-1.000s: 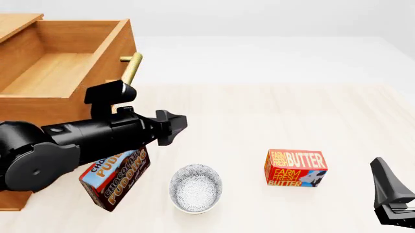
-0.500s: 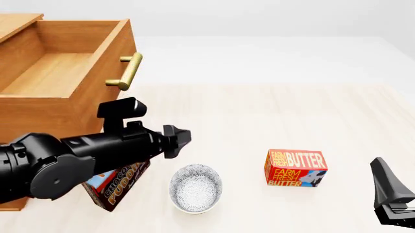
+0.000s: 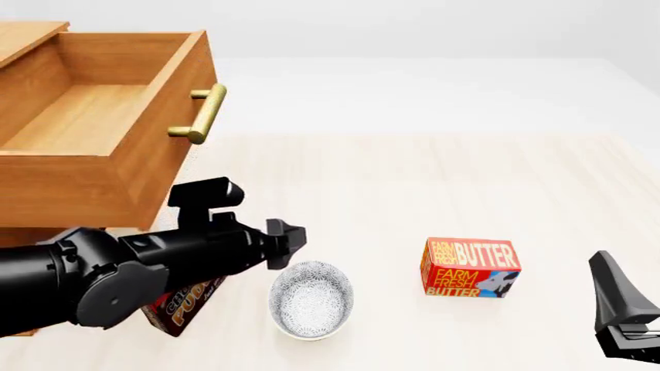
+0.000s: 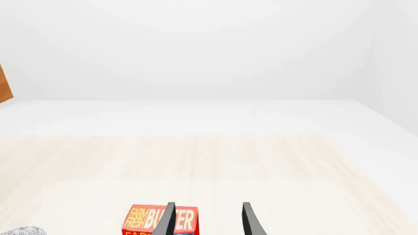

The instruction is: Put the bowl in the top drawer of the cabinet.

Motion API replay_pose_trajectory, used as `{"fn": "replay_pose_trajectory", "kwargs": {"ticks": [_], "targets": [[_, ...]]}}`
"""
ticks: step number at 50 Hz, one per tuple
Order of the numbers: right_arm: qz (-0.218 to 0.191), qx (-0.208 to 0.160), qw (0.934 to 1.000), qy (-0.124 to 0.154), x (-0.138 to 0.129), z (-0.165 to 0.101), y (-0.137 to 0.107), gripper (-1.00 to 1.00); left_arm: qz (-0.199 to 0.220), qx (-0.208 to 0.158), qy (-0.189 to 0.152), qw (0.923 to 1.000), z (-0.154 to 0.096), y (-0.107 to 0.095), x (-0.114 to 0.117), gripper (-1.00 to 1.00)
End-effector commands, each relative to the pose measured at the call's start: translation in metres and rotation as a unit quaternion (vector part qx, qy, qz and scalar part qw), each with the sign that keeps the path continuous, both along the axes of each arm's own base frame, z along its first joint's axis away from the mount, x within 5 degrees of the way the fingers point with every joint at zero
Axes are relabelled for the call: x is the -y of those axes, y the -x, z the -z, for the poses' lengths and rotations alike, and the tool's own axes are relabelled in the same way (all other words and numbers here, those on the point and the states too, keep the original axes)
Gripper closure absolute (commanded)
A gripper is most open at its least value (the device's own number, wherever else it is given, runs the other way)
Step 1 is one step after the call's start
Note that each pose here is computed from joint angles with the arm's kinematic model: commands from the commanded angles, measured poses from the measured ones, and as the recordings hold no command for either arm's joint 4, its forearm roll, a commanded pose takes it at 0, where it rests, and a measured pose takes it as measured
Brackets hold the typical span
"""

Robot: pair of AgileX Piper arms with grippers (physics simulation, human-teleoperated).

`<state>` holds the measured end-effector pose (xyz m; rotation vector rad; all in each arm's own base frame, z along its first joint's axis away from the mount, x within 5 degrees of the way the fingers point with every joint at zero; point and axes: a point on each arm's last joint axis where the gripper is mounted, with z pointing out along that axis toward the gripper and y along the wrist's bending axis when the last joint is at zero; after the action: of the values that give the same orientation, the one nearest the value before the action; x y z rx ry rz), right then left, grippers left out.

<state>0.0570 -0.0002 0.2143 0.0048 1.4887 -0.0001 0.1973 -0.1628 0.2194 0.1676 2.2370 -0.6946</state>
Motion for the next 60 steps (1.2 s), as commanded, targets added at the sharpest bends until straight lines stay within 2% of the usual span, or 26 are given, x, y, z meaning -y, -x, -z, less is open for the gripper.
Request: {"fn": "replay_pose_trajectory", "kwargs": {"ticks": [1,22,28,60], "targets": [[0.0,0.001,1.0,0.0,0.0,0.0,0.0,-1.0,-0.004,-0.008,0.003,1.0,0.006,0.0,0.001,-1.0],[0.0,0.0,1.0,0.0,0.0,0.0,0.0,-1.0,-0.011,-0.025,-0.005,0.9996,0.024,-0.009,0.005,-1.0],[0.0,0.001,1.0,0.0,0.0,0.0,0.0,-1.0,-0.014,-0.023,-0.003,0.9996,0.021,-0.011,0.005,-1.0],[0.0,0.001,1.0,0.0,0.0,0.0,0.0,-1.0,-0.02,-0.065,-0.019,0.9975,0.063,-0.013,0.011,-1.0]]}}
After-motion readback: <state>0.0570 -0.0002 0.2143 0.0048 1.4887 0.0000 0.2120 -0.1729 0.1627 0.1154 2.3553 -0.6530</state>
